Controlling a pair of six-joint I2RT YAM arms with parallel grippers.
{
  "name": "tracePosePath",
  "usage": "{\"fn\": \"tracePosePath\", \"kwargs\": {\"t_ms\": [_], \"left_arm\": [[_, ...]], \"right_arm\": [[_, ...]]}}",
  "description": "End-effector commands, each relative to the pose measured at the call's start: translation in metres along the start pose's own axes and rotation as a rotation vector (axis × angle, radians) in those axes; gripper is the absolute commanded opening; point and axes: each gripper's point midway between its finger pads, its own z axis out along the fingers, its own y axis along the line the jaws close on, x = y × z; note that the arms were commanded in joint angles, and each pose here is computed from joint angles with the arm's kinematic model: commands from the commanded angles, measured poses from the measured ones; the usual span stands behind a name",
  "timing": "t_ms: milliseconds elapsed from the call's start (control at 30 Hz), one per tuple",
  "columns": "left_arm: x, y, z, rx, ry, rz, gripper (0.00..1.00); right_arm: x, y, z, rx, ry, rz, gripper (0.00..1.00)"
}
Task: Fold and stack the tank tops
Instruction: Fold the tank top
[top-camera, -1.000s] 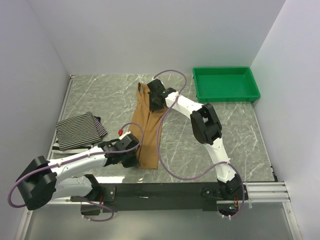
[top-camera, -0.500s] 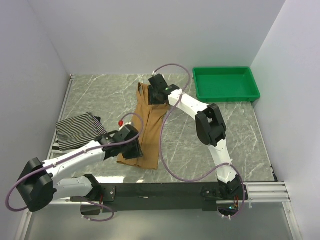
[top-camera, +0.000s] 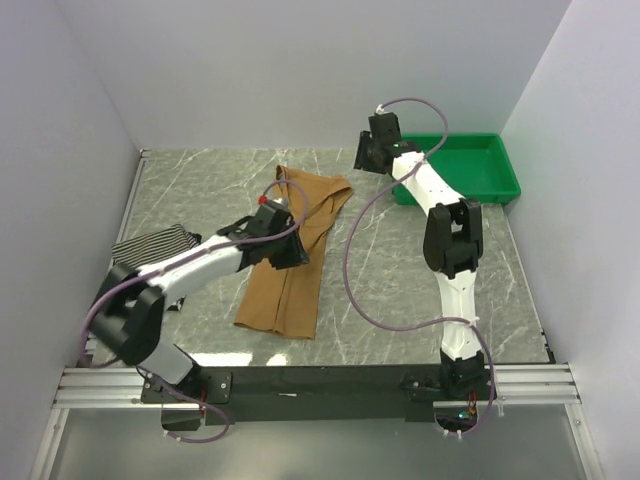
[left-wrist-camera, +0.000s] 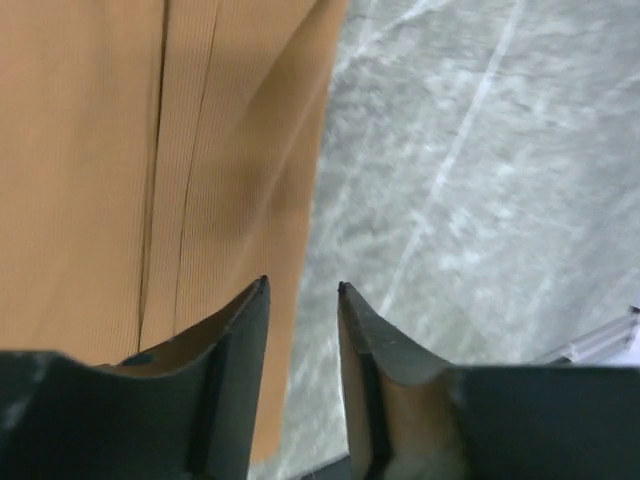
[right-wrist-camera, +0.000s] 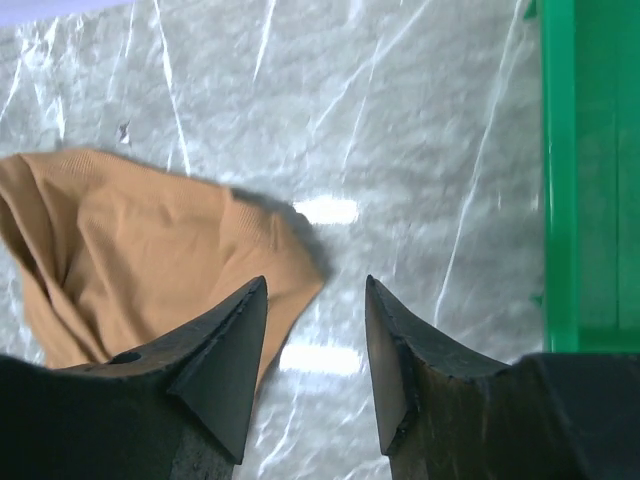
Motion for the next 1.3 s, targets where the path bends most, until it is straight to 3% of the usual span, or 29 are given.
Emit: {"fn": "tracePosePath", "kwargs": {"t_ms": [0,100,333,567,900,1100,1267], "left_arm": [[-0.014,-0.024,0.018,0.066,-0.016,0.046,0.41],[-0.006,-0.017,0.036,0.043,0.009,0.054,0.47],[0.028,-0.001,0.068,-0.033,0.101,0.09,0.41],[0.053,0.007,0.073,-0.072,0.151,0.136,0.39],[0.08,0.028,0.074,-0.122,0.239,0.192,0.33],[0.091,0.034,0.069,-0.128,0.271,0.206,0.32],[0.097,0.039,0.066,-0.127,0.292,0.211,0.32]], "right_arm": [[0.0,0.03,0.008,-0.119,0.006,-0.07,0.52],[0.001,0.03,0.02,-0.126,0.0,-0.082,0.54],[0.009,0.035,0.039,-0.157,0.018,-0.094,0.55],[0.03,0.028,0.053,-0.145,0.057,-0.108,0.54],[0.038,0.025,0.051,-0.138,0.083,-0.099,0.32],[0.037,0.021,0.048,-0.128,0.079,-0.121,0.49],[0.043,0.023,0.045,-0.147,0.087,-0.132,0.51]]}}
